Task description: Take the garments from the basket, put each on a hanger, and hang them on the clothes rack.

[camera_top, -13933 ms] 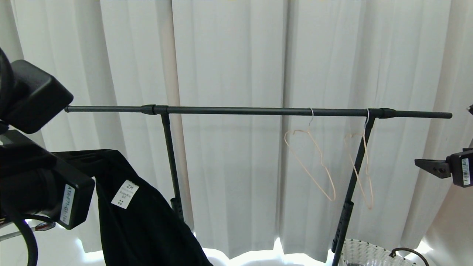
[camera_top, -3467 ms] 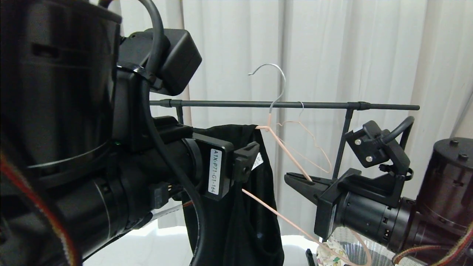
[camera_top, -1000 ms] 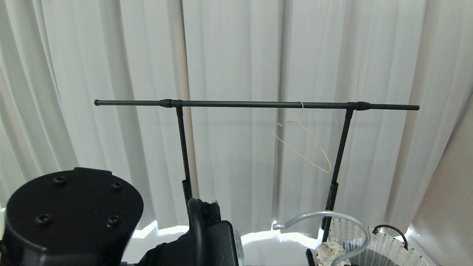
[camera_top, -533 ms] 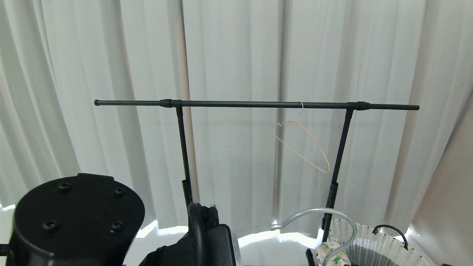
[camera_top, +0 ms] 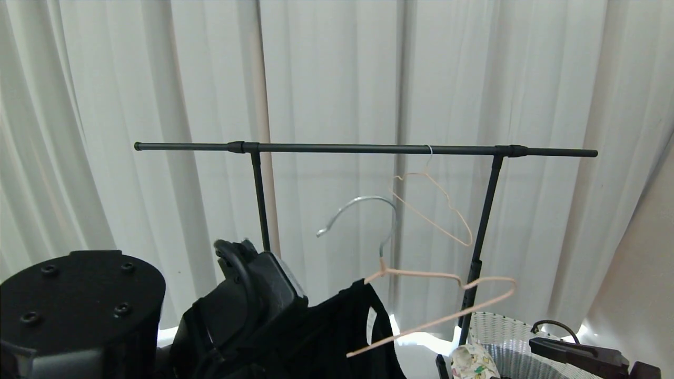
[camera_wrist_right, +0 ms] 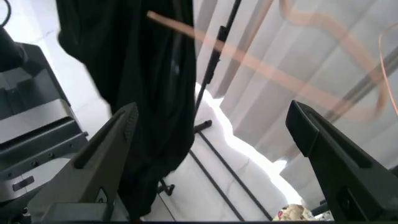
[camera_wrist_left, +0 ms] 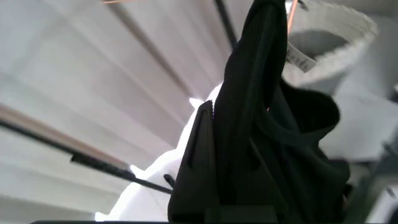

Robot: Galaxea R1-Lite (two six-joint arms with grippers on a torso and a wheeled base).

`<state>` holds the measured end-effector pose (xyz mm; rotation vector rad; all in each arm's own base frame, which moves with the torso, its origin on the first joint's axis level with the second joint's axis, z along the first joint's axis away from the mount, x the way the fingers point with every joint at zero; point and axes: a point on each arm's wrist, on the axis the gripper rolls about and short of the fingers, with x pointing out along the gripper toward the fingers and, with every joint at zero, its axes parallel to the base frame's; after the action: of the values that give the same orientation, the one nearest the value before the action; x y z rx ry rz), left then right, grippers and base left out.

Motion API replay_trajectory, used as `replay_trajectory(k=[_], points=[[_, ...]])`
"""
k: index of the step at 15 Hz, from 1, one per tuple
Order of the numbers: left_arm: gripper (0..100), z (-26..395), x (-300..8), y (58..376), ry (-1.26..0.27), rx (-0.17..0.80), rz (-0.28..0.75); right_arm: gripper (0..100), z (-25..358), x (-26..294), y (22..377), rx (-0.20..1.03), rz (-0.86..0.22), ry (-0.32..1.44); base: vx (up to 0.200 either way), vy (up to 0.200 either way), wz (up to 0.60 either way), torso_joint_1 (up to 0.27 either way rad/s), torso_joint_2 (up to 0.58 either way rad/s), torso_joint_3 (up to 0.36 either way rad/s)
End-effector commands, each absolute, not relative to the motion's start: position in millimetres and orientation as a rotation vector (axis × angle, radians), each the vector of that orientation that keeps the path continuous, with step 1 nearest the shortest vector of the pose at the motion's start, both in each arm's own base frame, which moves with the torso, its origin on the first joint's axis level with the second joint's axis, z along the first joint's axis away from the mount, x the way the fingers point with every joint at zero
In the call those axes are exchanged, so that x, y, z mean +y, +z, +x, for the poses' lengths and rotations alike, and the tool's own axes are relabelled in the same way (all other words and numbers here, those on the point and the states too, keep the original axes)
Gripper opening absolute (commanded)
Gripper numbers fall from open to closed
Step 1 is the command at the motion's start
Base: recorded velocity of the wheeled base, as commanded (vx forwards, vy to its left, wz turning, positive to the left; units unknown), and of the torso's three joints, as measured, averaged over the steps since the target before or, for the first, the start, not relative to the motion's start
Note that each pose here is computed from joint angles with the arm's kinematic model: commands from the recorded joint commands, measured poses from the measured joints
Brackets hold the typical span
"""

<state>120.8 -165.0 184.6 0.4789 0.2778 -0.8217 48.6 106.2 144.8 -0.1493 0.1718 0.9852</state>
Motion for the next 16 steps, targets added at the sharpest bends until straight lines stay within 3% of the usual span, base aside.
replay_trajectory(k=[1,2,4,8,16], points=[[0,125.7,-165.1,187.3,-0.748,0.272,0.462,100,49.8,106.8,145.4,0.173,-0.148,0.977,0.000,0.000,0.00,0.000,0.00,0.000],[0,131.7,-168.9,195.6,-0.643,0.260,0.429,100,50.9,107.4,144.9,0.181,-0.147,0.970,0.000,0.000,0.00,0.000,0.00,0.000],[0,135.5,-173.8,208.0,-0.629,0.230,0.387,100,55.9,113.3,143.1,0.239,-0.158,0.948,0.000,0.000,0.00,0.000,0.00,0.000],[0,139.4,-179.0,215.7,-0.626,0.210,0.373,100,79.3,161.9,153.3,0.413,0.003,0.885,0.000,0.000,0.00,0.000,0.00,0.000],[0,141.2,-181.5,227.4,-0.626,0.177,0.346,100,128.9,223.1,151.1,0.456,0.064,0.713,0.000,0.000,0.00,0.000,0.00,0.000]])
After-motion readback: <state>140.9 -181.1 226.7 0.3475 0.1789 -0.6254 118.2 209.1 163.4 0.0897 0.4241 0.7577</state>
